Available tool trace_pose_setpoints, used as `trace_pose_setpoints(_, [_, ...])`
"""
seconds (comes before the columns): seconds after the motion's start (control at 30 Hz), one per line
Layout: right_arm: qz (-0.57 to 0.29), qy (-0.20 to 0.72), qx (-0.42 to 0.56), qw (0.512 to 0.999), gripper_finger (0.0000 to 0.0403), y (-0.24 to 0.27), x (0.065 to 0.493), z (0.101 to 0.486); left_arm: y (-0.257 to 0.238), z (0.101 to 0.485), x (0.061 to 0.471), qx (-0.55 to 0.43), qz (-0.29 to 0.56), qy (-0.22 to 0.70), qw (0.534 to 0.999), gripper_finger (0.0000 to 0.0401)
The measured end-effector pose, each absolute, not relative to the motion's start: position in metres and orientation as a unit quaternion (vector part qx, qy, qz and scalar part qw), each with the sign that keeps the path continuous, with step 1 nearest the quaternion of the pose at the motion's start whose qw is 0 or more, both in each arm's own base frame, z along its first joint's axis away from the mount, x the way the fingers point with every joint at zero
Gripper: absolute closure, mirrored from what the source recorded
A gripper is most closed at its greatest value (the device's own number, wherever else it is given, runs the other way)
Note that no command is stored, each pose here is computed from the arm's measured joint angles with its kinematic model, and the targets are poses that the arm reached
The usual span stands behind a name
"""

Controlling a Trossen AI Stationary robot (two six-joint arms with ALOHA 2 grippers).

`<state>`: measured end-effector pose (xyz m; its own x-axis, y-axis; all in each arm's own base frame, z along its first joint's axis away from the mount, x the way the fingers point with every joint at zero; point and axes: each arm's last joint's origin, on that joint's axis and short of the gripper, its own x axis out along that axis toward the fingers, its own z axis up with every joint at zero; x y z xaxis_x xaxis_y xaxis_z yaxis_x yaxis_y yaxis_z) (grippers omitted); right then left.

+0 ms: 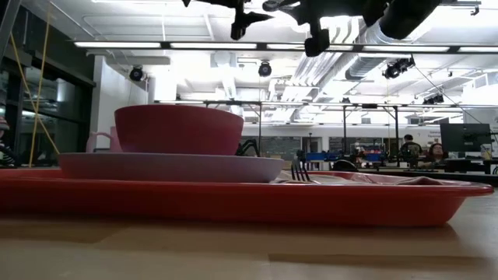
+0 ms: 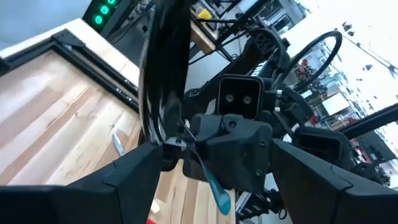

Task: Set up tray
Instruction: Put the blue spoon on top of the gray napkin to the left of the blue fork

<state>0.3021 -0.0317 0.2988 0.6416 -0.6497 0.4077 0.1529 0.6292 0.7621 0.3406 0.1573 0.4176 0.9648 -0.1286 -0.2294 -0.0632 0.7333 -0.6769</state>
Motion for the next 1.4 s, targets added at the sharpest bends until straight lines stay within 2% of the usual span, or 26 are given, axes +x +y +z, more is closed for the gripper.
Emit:
trace_pose_setpoints(0.2, [-0.234,-0.336,0.341,0.846,0.0403,-0.031,0.31,0.312,0.155,0.418,0.342,-0.364,-0.016,0.131,0.922,0.008])
trace_pose_setpoints(0.6, [-0.242,-0.324,0.351,0.844,0.0403,-0.032,0.311,0.309,0.157,0.42,0.342,-0.346,-0.013,0.118,0.931,0.009])
trace_pose_setpoints(0.7, [-0.244,-0.326,0.353,0.842,0.0403,-0.032,0.311,0.309,0.156,0.421,0.342,-0.345,-0.028,0.119,0.931,0.0139])
trace_pose_setpoints(0.87, [-0.238,-0.322,0.349,0.847,0.0403,-0.031,0.311,0.309,0.155,0.42,0.34,-0.323,-0.078,0.13,0.934,0.0258])
trace_pose_setpoints(1.07, [-0.268,-0.307,0.324,0.854,0.0403,-0.028,0.312,0.306,0.17,0.433,0.306,-0.311,-0.074,0.137,0.938,0.0355])
trace_pose_setpoints(1.23, [-0.281,-0.297,0.315,0.856,0.0403,-0.032,0.313,0.304,0.178,0.427,0.294,-0.304,-0.051,0.163,0.937,0.0391])
trace_pose_setpoints(1.4, [-0.291,-0.293,0.309,0.857,0.0403,-0.039,0.312,0.303,0.177,0.423,0.291,-0.296,-0.032,0.185,0.937,0.0364])
